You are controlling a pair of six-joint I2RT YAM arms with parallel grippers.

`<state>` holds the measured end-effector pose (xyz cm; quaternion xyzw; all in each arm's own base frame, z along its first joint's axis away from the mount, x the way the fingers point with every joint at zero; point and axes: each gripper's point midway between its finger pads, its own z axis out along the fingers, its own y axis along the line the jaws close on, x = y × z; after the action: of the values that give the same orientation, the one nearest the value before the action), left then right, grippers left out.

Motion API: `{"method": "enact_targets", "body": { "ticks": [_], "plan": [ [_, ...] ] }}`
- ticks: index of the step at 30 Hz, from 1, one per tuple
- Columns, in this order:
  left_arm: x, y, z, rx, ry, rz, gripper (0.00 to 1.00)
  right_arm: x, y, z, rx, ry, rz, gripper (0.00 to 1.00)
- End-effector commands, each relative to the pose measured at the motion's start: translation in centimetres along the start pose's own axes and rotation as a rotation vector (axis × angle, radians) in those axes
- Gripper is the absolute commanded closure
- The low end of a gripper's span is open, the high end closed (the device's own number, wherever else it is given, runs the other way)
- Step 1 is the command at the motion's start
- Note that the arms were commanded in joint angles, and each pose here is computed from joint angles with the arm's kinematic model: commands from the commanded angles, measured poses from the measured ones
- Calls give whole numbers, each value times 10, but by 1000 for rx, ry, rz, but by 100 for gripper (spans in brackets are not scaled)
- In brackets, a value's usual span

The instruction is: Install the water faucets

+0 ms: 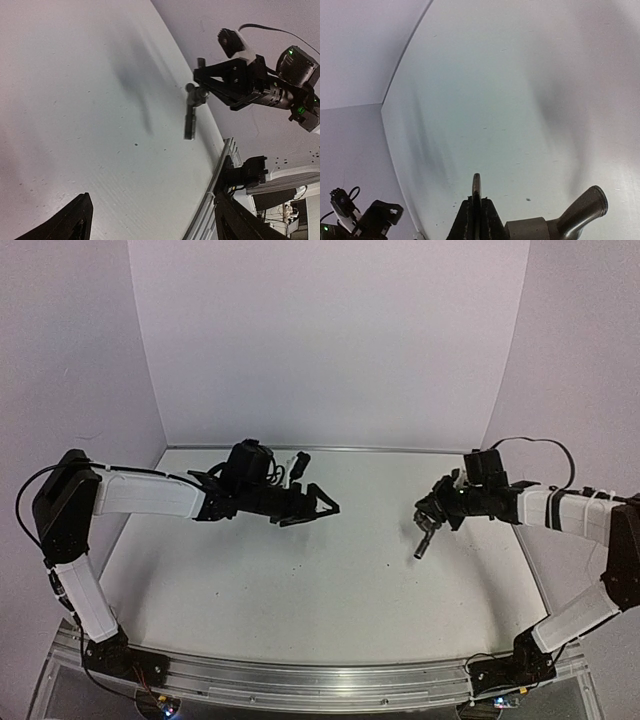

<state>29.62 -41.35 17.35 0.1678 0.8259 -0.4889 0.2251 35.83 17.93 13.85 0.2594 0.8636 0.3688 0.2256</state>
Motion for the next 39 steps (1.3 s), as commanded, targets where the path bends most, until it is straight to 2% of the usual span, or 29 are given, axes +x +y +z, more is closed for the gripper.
{"method": "enact_targets", "body": {
  "ticks": [1, 2, 7, 14, 25, 30, 35, 37, 38, 39],
  "plan": [
    [-21, -40, 9, 161, -119, 29, 17, 3, 110, 13, -277, -13, -17, 100],
    [-19, -42, 11, 171, -118, 36, 21, 5, 124, 16, -305, -1, -16, 100],
    [-12, -45, 22, 180, -107, 72, 25, 26, 173, 24, -408, 42, -16, 100],
    [-13, -42, 33, 183, -95, 84, 26, 32, 201, 22, -473, 48, -2, 100],
    [-18, -36, 47, 179, -92, 68, 48, 51, 215, 30, -487, 82, -8, 100],
    [-21, -39, 47, 183, -98, 80, 66, 59, 216, 35, -490, 116, -11, 100],
    [-15, -37, 44, 182, -86, 86, 98, 62, 212, 33, -484, 108, -41, 100],
    [-14, -39, 38, 191, -84, 103, 100, 66, 213, 32, -490, 125, -95, 100],
    [-13, -40, 34, 200, -80, 115, 100, 69, 213, 33, -488, 129, -149, 97],
    [-12, -41, 31, 214, -67, 123, 100, 71, 212, 33, -484, 136, -192, 87]
  ]
}}
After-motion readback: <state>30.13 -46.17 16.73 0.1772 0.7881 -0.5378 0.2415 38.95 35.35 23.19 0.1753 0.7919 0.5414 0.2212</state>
